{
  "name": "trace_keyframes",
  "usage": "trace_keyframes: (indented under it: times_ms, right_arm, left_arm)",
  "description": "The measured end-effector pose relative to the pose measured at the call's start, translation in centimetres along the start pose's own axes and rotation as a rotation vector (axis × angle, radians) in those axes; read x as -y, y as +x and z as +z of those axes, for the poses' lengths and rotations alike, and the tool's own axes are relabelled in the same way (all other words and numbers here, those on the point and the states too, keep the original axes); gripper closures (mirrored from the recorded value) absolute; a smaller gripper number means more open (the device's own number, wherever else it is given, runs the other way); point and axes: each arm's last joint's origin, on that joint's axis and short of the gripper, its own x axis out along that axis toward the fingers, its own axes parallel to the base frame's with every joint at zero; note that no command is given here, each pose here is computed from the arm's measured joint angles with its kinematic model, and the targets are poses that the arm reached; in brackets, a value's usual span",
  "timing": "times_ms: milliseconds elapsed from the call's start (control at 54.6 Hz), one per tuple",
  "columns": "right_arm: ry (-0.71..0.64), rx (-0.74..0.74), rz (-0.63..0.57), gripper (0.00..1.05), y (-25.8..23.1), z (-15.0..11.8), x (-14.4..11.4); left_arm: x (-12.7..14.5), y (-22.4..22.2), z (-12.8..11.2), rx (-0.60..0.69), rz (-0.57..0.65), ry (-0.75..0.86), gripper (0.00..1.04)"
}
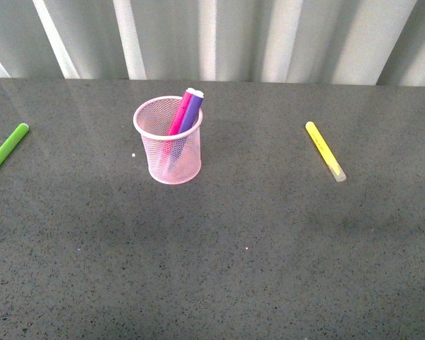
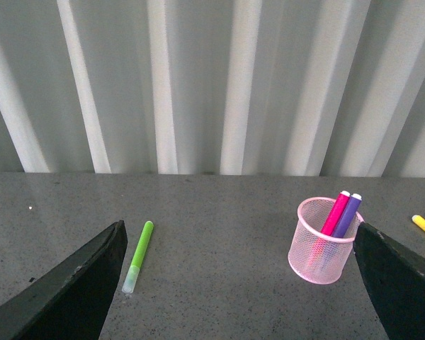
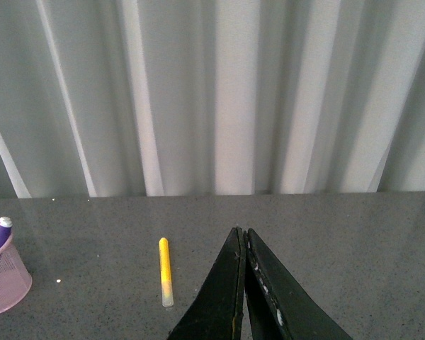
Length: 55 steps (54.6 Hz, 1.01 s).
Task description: Insert purple and pink pens into pink cup
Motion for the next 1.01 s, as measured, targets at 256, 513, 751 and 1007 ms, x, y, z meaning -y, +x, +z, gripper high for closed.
trace_keyframes:
  times_ms: [256, 513, 751, 1007]
  right_arm:
    - [0.001, -0.011, -0.001, 1.01, -1.2, -0.3, 0.0]
    - [0.001, -0.005, -0.001, 1.01, -1.3, -0.3, 0.0]
    - [0.001, -0.005, -0.001, 1.01, -1.3, -0.3, 0.0]
    - [0.0, -0.005, -0.001, 0.7, -1.3, -0.3, 0.0]
  left_arm:
    - [0.0, 0.0, 0.0, 0.0, 0.0, 0.0, 0.07]
    - [0.0, 0.0, 0.0, 0.0, 0.0, 0.0, 0.07]
    - [0.0, 0.0, 0.0, 0.0, 0.0, 0.0, 0.07]
    - [0.0, 0.0, 0.0, 0.0, 0.0, 0.0, 0.07]
